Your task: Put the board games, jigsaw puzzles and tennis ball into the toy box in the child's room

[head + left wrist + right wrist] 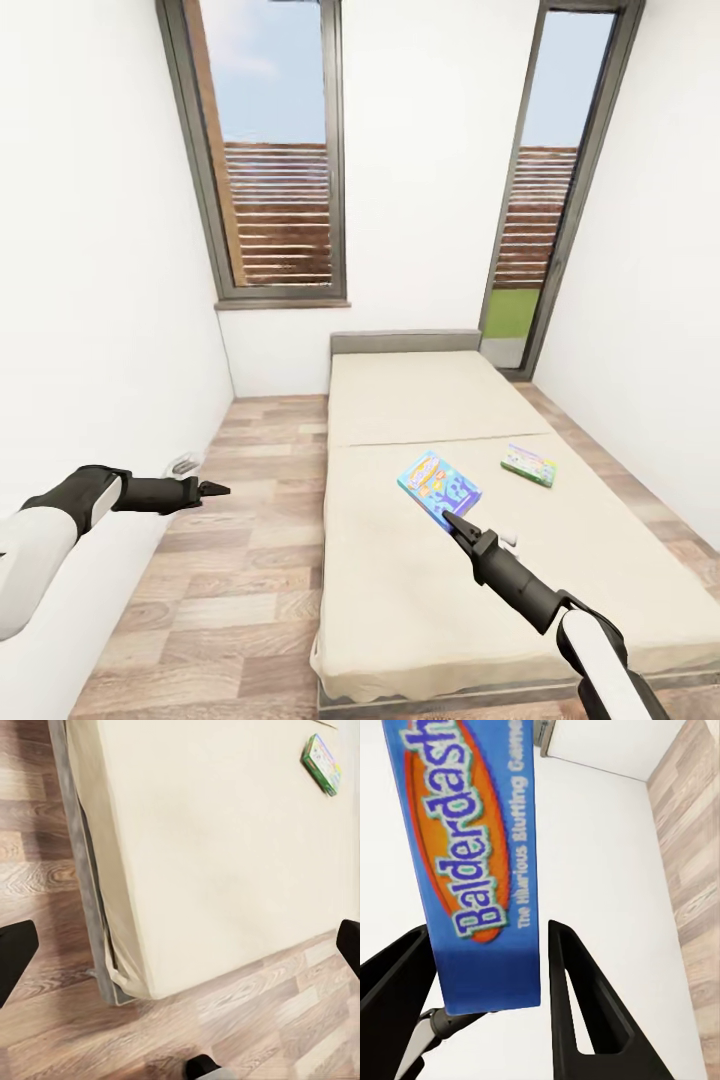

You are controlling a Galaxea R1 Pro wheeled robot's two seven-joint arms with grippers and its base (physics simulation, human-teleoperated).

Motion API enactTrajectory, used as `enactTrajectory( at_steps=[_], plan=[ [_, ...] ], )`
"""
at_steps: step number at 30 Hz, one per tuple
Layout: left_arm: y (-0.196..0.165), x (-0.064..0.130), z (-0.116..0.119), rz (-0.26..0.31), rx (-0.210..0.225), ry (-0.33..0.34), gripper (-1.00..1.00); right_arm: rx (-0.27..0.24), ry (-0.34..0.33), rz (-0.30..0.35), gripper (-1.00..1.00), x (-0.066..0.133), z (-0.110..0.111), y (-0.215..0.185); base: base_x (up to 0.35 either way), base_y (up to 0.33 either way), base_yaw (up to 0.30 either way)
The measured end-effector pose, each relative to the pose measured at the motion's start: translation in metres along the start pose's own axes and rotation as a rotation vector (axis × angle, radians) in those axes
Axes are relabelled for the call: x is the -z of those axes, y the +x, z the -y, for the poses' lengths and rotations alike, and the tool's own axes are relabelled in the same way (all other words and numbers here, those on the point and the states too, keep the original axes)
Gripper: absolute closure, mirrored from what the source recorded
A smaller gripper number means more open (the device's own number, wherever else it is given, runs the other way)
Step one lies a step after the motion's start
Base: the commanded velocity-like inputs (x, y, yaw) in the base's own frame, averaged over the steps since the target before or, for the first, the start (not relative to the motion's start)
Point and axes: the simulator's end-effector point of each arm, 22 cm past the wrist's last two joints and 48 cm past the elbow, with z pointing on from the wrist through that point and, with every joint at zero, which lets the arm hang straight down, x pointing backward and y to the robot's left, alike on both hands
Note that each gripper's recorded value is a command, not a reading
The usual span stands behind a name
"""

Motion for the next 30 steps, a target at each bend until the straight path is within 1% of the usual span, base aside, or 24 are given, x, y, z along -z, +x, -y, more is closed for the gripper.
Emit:
enactTrajectory(
  at_steps=[30],
  plan=[
    [-0.0034, 0.0036, 0.0053, 0.008, -0.009, 0.003, -1.00, 0.008, -0.008, -0.001, 1.00, -0.0003, -0.0056, 0.0009, 0.000, 0.000, -0.254]
  ],
)
